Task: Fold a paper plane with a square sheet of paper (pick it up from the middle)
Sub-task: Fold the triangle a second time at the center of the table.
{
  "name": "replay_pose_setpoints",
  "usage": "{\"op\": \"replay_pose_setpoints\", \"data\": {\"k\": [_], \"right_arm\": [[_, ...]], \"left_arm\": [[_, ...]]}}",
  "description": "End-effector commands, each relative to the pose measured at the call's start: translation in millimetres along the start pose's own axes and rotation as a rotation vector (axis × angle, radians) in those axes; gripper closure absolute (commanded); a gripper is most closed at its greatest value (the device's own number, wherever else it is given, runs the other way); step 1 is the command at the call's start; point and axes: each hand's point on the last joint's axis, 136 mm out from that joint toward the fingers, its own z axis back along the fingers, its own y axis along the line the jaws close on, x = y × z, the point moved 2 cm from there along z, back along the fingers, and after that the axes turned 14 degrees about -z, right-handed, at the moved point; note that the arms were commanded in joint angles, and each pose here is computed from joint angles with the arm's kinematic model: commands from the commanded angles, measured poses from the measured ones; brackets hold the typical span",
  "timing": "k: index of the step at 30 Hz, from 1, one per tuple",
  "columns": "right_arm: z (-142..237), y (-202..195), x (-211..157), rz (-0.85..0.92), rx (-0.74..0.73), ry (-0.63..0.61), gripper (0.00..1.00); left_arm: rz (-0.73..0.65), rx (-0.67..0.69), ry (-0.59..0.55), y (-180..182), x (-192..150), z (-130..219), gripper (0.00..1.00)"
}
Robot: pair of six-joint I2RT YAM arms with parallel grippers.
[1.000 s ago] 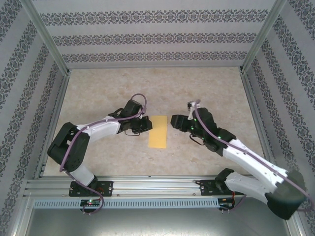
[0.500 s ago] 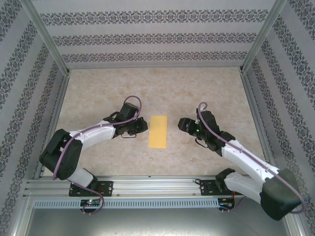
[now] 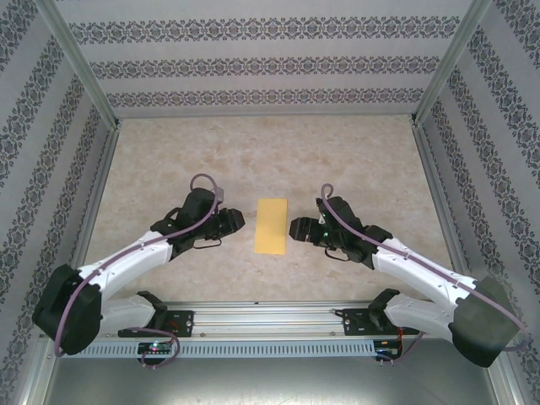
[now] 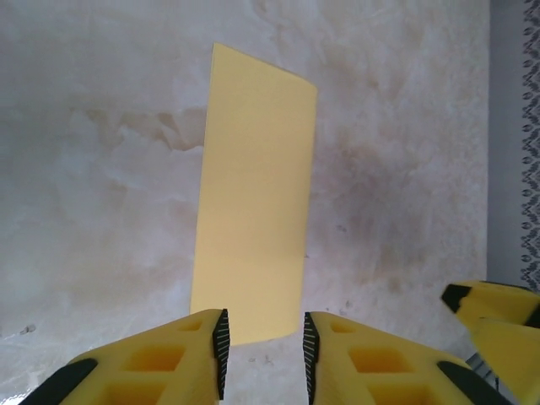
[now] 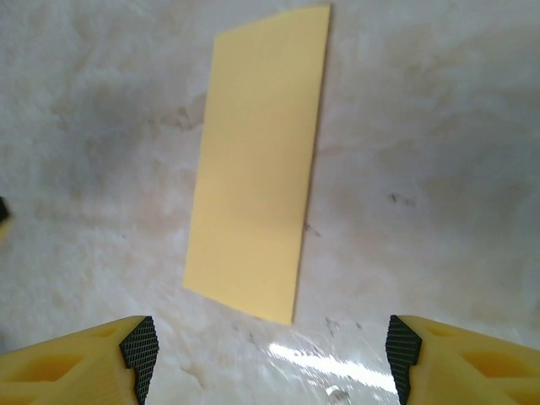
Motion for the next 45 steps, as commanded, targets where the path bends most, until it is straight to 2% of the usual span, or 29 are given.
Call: {"op": "replay_pose_setpoints", "data": {"k": [1, 5, 7, 10, 19, 24, 31, 37, 45], "right_arm": [[9, -9, -4, -0.007, -0.066, 0.004, 0.26], [8, -6, -10, 0.006, -0.041, 0.043, 0.29], [8, -6, -11, 0.010, -0.062, 0.059, 0.29], [7, -7, -13, 0.006, -0.092, 0.071, 0.31], [12, -8, -16, 0.011, -0.133, 0.076, 0.30], [8, 6, -11, 0.018, -0.085, 0.073, 0.31], [-17, 26, -3, 0.005, -0.071, 0.127, 0.35], [-41, 46, 13, -0.045, -0.019, 0.173, 0.43], [-67, 47, 28, -0.085, -0.033, 0.214, 0.45]], "left_arm": [[0.023, 0.025, 0.001, 6, -4, 6, 0.67], [0.027, 0.020, -0.007, 8, -7, 9, 0.66], [0.027, 0.024, -0.001, 9, -10, 9, 0.61], [0.021, 0.019, 0.000, 11, -11, 6, 0.59], [0.007, 0.001, 0.040, 8, -8, -11, 0.58], [0.015, -0.017, 0.068, 8, -8, -25, 0.58], [0.069, -0.054, 0.093, 12, -2, -46, 0.58], [0.110, -0.056, 0.110, 12, 5, -61, 0.59], [0.147, -0.019, 0.102, 20, 7, -69, 0.61]]}}
